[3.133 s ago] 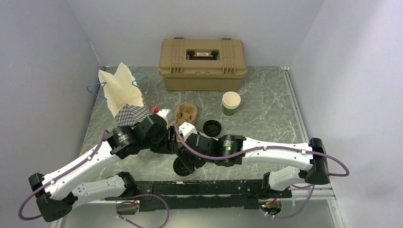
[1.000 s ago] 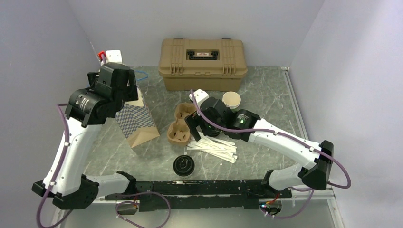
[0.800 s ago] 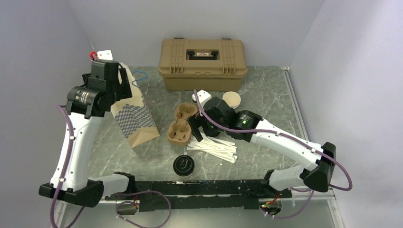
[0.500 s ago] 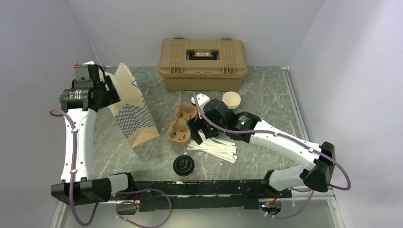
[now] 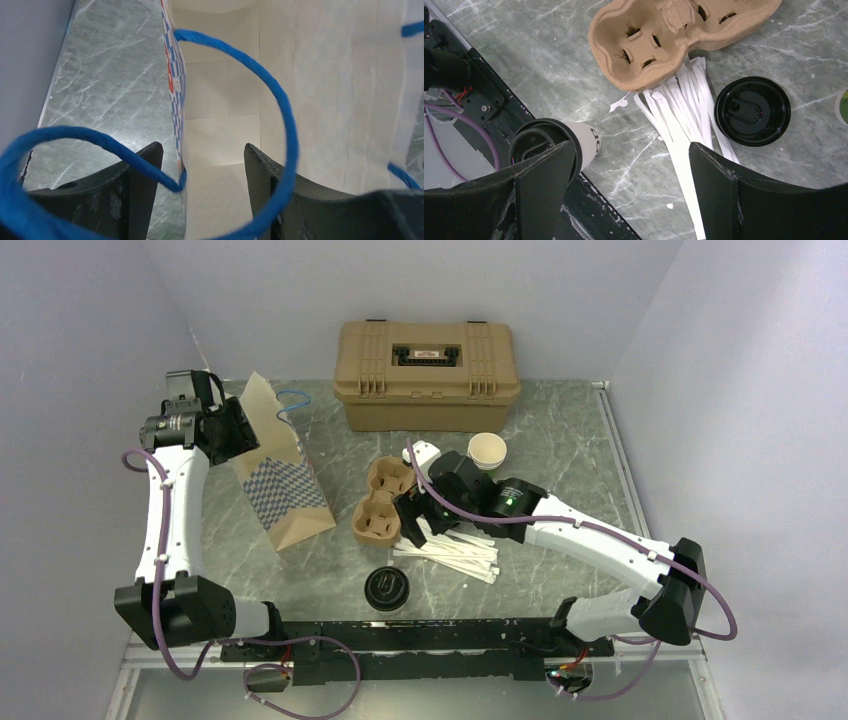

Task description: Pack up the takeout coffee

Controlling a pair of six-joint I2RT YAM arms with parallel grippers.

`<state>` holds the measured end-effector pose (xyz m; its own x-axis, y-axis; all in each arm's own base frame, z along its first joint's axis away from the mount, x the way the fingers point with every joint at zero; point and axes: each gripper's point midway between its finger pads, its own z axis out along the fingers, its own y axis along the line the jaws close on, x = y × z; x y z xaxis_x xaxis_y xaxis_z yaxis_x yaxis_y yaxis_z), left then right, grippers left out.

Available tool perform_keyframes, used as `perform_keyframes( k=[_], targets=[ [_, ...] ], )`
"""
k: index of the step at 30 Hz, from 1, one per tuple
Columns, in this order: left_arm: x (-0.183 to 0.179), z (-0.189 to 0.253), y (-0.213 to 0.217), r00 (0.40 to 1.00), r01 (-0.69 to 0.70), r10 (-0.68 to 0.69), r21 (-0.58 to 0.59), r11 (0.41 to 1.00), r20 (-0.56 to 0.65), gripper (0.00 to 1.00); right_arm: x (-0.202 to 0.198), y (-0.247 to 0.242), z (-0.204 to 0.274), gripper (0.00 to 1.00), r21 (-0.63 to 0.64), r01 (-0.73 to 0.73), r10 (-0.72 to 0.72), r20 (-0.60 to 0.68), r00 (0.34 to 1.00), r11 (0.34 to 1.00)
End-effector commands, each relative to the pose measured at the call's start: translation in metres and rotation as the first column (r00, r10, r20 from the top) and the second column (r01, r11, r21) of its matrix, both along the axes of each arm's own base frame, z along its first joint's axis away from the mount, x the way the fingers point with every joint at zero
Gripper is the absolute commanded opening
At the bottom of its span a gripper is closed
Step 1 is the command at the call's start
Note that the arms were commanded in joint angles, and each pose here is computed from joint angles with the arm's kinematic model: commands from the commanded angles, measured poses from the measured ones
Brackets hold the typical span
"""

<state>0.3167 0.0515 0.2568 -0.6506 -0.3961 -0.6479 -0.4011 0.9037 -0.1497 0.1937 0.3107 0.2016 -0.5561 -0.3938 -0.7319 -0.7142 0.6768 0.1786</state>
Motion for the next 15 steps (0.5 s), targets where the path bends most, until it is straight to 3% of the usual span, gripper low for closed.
perform_keyframes(
  k=[1,4,9,12,15],
  targets=[
    [0.016,-0.006,0.005,1.0,0.004,-0.005,0.012,1.0,0.02,0.65,0.002,0.001,0.017,0.89,0.062,-0.008,0.005,0.042,0.999,0.998],
    [0.015,-0.012,0.007,1.0,0.005,-0.005,0.028,1.0,0.01,0.6,0.003,0.001,0.017,0.89,0.066,-0.005,0.003,0.042,0.999,0.998],
    [0.017,-0.013,0.005,1.0,0.021,-0.021,0.02,1.0,0.013,0.4,0.004,0.002,0.017,0.88,0.067,-0.002,0.0,0.04,0.999,0.998],
    [0.018,-0.014,0.002,0.999,0.035,-0.035,0.009,0.999,0.015,0.25,0.005,0.002,0.017,0.88,0.065,-0.003,0.0,0.042,0.999,0.998],
    [0.02,-0.016,-0.003,0.998,0.064,-0.064,-0.008,0.998,0.025,0.03,0.009,0.003,0.014,0.88,0.051,0.004,-0.007,0.049,0.999,0.999]
  ],
)
